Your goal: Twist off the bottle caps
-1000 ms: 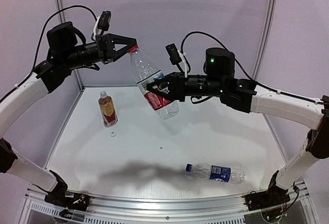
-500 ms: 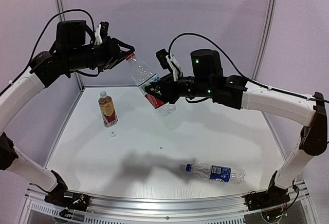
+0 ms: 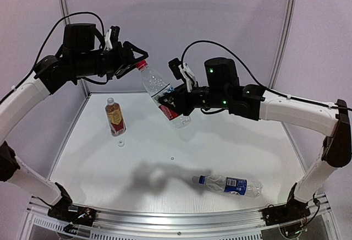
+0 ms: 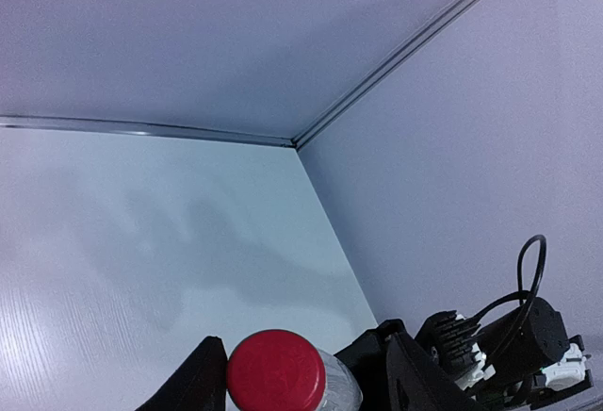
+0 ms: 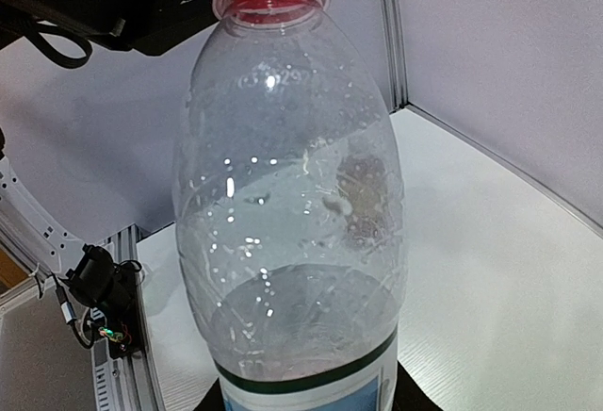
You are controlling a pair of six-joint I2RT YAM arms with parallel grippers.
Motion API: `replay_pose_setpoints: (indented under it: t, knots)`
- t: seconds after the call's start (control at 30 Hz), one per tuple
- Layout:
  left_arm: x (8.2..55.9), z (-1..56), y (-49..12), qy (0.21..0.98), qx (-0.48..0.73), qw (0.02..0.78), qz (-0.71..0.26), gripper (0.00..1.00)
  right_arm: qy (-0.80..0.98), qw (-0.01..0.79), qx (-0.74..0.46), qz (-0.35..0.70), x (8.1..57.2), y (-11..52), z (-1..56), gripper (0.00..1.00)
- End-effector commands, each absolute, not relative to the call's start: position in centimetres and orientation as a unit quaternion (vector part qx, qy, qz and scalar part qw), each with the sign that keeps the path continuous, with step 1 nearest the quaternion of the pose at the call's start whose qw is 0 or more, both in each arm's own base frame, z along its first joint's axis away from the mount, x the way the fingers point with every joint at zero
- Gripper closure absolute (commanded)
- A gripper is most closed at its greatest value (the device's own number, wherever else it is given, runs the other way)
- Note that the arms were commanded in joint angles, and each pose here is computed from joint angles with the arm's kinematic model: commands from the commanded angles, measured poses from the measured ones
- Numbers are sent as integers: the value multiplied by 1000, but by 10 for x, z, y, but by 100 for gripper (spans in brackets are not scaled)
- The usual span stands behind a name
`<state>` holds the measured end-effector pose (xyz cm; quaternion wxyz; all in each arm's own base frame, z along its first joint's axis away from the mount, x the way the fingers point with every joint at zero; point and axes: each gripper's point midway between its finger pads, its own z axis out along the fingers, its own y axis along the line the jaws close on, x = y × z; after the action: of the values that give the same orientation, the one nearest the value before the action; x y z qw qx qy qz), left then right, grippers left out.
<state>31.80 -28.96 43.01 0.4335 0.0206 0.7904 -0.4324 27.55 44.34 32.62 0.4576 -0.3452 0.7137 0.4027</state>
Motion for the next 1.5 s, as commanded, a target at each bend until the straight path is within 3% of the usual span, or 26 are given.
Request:
replay_pose_setpoints:
  t: [0.0,0.4,0.5,0.63,0.87,1.2,1.4,1.47]
  knots:
    - [293,466,-292,745,68,463,-476,42,746,450,-328,365,284,428,306,64]
    - [268,459,-251,735,65,508,-445,41,739,456,-326,373,283,429,320,64]
    - [265,459,-252,723,90,522,-443,34,729,455,-330,391,277,430,329,64]
    - [268,470,-253,686,127,531,-481,28,696,444,-349,443,256,435,346,64]
    - [275,489,-261,645,192,509,-537,27,650,418,-359,524,228,439,370,62]
    - [272,498,-295,616,235,448,-604,36,632,411,-360,550,222,442,384,62]
    - [277,491,-302,624,234,437,-604,50,633,405,-362,552,222,445,384,62]
    - [276,490,-304,624,236,434,-606,59,634,403,-363,551,223,446,383,62]
